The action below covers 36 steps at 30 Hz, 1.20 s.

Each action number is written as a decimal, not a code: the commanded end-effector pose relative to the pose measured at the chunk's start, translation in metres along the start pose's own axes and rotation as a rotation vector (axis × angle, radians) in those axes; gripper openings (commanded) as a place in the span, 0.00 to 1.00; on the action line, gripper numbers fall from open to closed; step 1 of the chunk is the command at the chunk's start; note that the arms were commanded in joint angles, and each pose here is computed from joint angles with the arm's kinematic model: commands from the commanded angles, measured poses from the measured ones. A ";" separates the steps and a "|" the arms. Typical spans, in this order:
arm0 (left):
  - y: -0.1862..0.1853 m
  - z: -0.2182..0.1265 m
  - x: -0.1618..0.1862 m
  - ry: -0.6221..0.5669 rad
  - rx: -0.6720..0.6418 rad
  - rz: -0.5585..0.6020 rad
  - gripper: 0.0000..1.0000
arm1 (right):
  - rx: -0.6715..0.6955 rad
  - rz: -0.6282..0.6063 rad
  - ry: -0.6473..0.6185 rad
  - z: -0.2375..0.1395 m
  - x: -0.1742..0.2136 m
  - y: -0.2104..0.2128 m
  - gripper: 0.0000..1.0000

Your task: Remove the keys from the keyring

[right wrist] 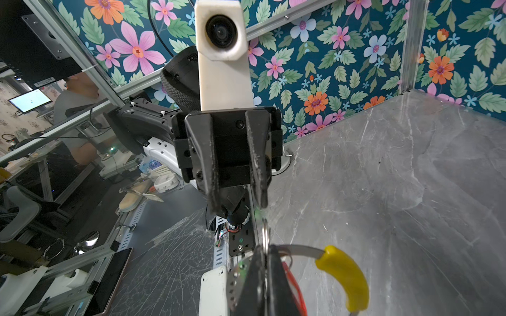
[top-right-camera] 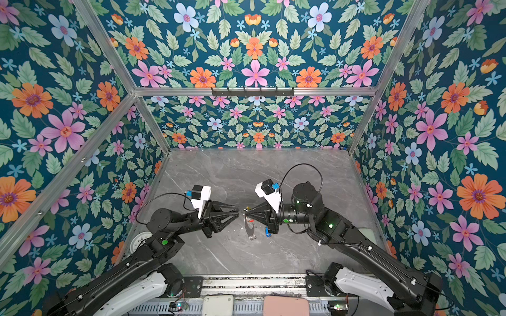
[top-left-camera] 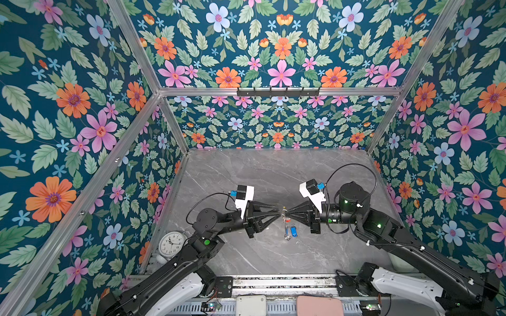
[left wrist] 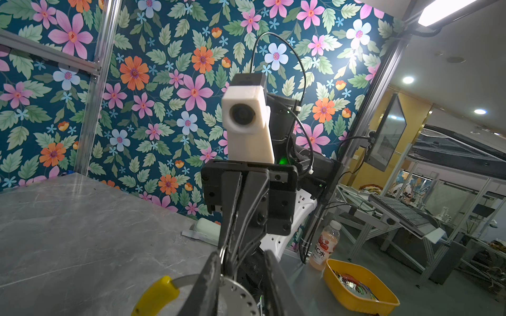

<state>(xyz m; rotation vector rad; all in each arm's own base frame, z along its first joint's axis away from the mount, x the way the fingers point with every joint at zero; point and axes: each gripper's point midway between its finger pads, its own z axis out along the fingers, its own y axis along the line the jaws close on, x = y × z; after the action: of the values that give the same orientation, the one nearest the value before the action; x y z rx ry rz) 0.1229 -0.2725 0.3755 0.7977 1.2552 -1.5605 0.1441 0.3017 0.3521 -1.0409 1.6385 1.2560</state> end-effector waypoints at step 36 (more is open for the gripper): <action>0.015 0.016 0.042 0.336 -0.013 -0.121 0.14 | 0.019 -0.007 0.242 0.001 0.029 -0.008 0.00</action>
<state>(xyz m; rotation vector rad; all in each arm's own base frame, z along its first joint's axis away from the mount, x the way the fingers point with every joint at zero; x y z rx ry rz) 0.1262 -0.3004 0.3309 1.0002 1.6182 -1.5605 0.1425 0.2971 0.3198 -1.2192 1.8339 1.1370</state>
